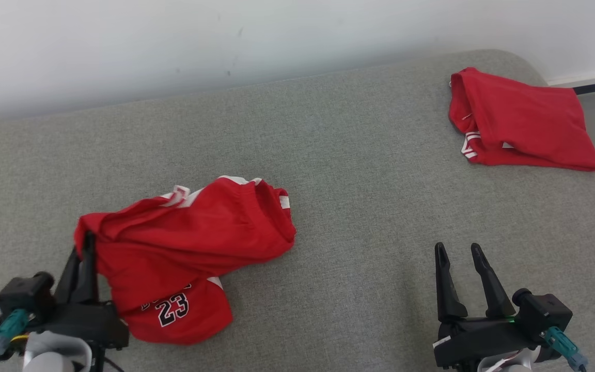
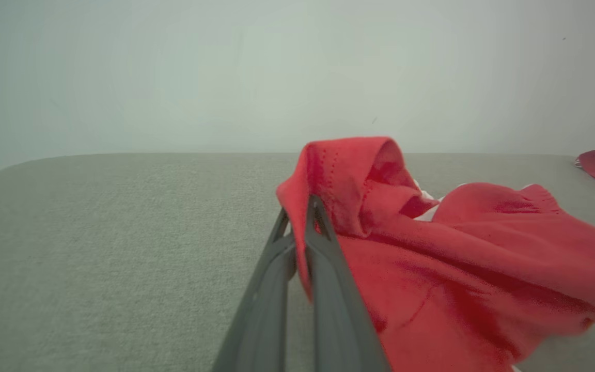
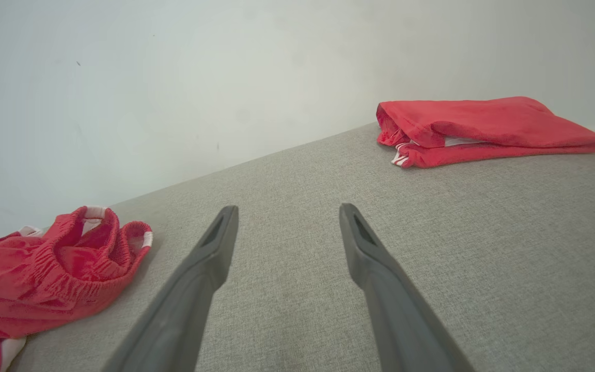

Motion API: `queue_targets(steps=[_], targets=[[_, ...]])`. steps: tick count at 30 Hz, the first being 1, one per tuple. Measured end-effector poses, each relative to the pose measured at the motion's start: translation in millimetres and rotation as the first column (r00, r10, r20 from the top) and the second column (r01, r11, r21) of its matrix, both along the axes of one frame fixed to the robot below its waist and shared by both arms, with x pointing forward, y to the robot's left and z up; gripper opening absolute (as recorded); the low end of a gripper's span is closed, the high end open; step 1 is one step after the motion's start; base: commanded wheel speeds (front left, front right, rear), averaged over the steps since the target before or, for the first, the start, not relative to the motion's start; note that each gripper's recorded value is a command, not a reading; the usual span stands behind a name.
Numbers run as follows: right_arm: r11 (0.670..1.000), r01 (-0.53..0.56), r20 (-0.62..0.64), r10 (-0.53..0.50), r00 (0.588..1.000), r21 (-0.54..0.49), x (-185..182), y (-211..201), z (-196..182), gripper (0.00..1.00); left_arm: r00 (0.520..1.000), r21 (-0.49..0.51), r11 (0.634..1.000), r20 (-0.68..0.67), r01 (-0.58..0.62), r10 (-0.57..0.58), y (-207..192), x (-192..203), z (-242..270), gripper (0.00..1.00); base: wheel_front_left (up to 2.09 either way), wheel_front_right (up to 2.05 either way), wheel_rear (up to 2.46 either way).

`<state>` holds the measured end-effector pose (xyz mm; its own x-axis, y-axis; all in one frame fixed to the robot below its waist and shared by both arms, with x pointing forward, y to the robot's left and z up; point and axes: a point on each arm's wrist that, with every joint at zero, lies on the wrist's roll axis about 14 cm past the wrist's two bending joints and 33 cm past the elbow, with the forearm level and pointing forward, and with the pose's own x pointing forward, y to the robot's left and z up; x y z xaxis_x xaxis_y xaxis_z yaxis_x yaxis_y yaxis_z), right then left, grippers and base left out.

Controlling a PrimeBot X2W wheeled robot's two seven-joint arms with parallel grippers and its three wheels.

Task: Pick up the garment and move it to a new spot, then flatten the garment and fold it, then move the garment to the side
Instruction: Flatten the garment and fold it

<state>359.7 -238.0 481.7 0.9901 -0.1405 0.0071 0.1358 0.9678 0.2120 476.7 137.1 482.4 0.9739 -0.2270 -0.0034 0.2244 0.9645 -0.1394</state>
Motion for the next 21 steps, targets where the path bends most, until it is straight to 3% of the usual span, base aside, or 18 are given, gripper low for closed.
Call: queue_targets(steps=[7, 8, 9, 10, 21], targets=[[1.0, -0.003, 0.0, 0.003, 1.0, -0.014, -0.9, 0.3, 0.9, 1.0, 0.994, -0.017, 0.995, -0.052, -0.1, 0.099, 25.4, -6.6, -15.6, 0.0, 0.0, 0.0, 0.0], [1.0, -0.006, 0.001, 0.006, 1.0, -0.015, -1.0, 1.1, 1.2, 1.0, 0.993, -0.014, 0.995, -0.063, -0.103, 0.102, 26.4, -8.8, -19.0, 0.16, 0.0, 0.0, 0.0], [1.0, -0.007, 0.003, 0.007, 1.0, -0.014, -1.3, 1.5, 1.9, 1.0, 0.993, -0.01, 0.995, -0.069, -0.101, 0.1, 26.1, -11.4, -20.8, 0.46, 0.0, 0.0, 0.0], [1.0, -0.01, 0.005, 0.01, 1.0, -0.017, -1.4, 2.2, 2.7, 1.0, 0.993, -0.009, 0.995, -0.067, -0.103, 0.102, 26.0, -13.0, -20.0, 1.0, 0.0, 0.0, 0.0], [0.998, -0.058, 0.029, 0.058, 0.998, -0.008, -2.3, 18.7, 8.9, 1.0, 0.983, -0.034, 0.989, 0.111, -0.142, 0.145, 40.1, -33.9, 36.8, 1.0, 0.0, 0.0, 0.0]])
